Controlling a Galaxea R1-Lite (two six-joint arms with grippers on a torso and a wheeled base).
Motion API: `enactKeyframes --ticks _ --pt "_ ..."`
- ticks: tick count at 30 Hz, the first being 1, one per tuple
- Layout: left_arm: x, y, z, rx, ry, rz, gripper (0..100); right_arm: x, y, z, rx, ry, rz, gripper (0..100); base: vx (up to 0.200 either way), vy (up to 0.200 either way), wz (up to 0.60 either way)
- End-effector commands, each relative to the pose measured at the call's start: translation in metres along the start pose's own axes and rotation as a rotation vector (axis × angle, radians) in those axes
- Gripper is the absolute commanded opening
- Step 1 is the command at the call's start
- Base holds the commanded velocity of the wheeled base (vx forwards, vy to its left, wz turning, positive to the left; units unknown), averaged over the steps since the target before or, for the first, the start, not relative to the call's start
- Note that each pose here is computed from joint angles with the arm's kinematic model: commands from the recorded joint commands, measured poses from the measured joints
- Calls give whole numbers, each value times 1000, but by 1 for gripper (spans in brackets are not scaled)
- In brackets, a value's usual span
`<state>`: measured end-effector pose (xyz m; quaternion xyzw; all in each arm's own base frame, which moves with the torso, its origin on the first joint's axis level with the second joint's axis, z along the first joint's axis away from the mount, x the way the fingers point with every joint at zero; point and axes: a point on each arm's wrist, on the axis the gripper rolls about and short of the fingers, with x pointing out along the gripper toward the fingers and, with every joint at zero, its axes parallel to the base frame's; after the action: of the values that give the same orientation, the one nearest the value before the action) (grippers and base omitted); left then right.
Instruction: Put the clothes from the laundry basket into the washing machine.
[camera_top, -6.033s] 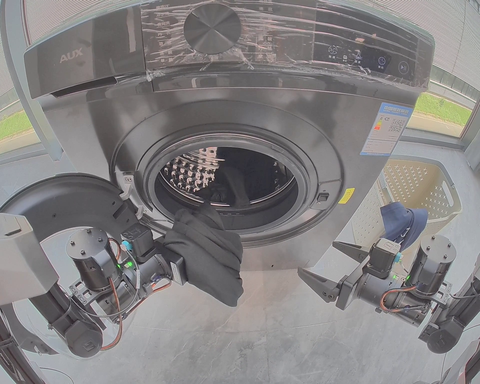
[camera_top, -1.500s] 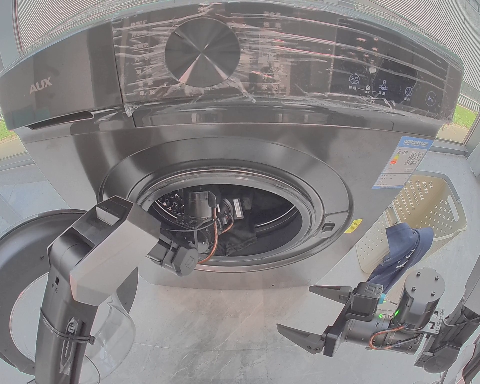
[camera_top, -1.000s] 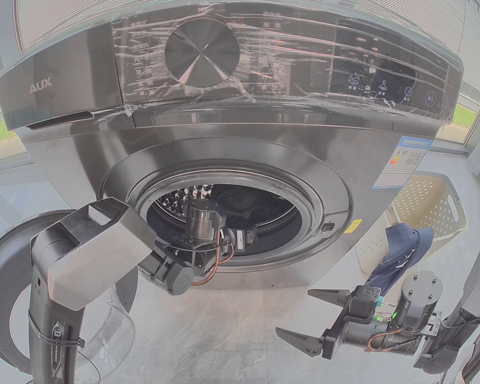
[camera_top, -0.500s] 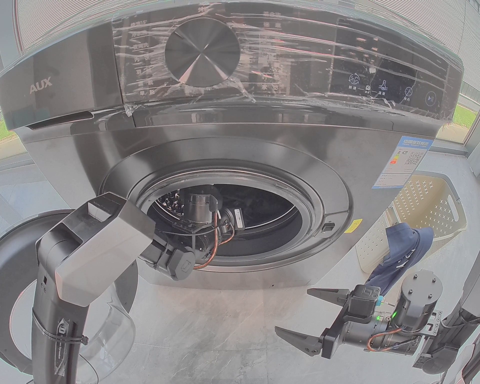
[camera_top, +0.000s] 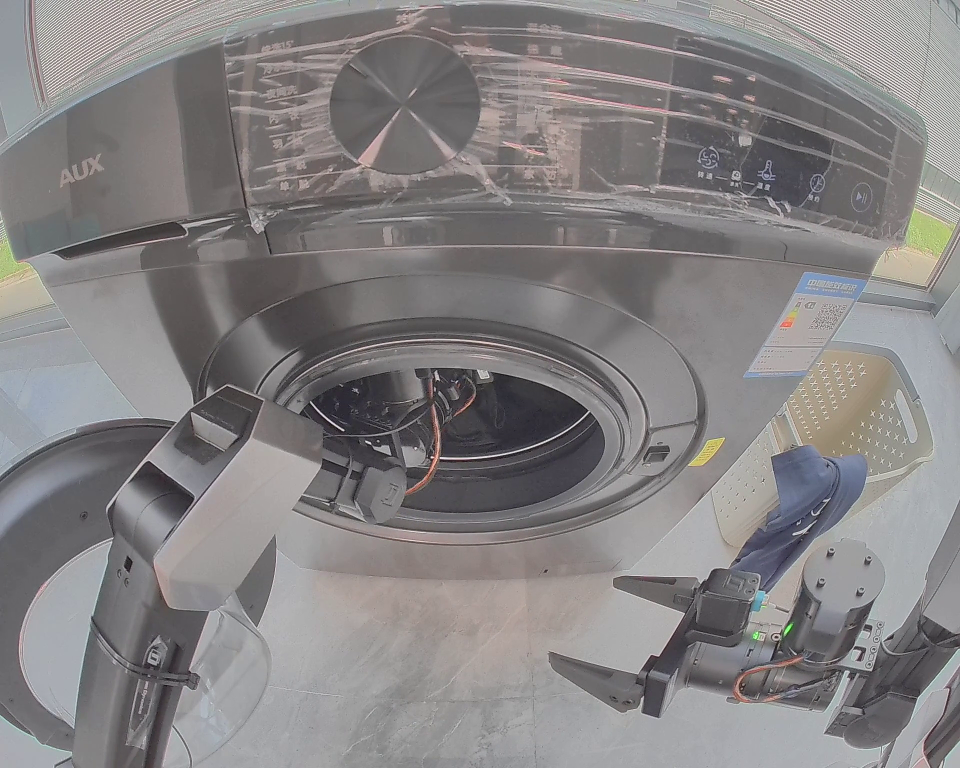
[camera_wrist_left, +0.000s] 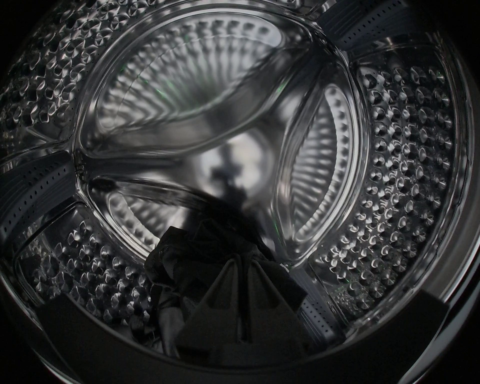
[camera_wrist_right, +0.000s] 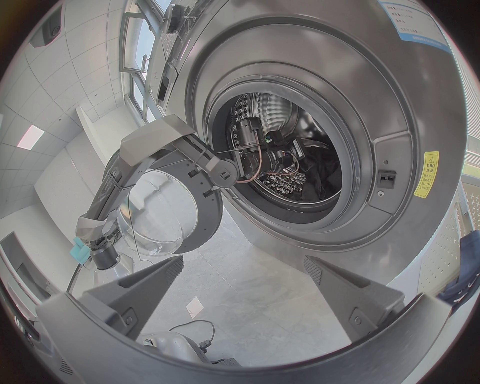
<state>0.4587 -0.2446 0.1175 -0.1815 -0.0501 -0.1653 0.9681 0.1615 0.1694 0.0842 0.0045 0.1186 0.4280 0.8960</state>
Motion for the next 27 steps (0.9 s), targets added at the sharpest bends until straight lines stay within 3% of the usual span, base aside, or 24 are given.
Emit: enactKeyframes --ticks 1,4,5,8,14,18,20,25,26,27 --pt "9 7 -18 4 -14 15 0 0 0 0 0 2 2 100 0 0 0" --pt "9 9 -21 21 -6 17 0 0 0 0 0 2 2 100 0 0 0" --pt "9 11 -25 37 2 21 100 0 0 -1 0 4 2 100 0 0 0" --pt "7 11 -27 56 8 22 100 0 0 0 0 2 2 100 0 0 0" --pt "-18 3 -23 91 117 32 100 0 0 -1 0 4 1 100 0 0 0" --pt "-41 1 -14 215 181 34 100 0 0 -1 0 3 -1 100 0 0 0" --pt "-53 -1 -7 247 204 31 100 0 0 -1 0 3 -1 100 0 0 0" --pt "-88 -17 4 278 263 -43 100 -1 0 -2 1 8 -1 100 0 0 0" --pt "-103 -25 6 273 284 -127 100 -2 0 -2 1 8 -3 100 0 0 0" --pt "-109 -28 8 269 290 -162 100 -2 0 -2 1 9 -1 100 0 0 0"
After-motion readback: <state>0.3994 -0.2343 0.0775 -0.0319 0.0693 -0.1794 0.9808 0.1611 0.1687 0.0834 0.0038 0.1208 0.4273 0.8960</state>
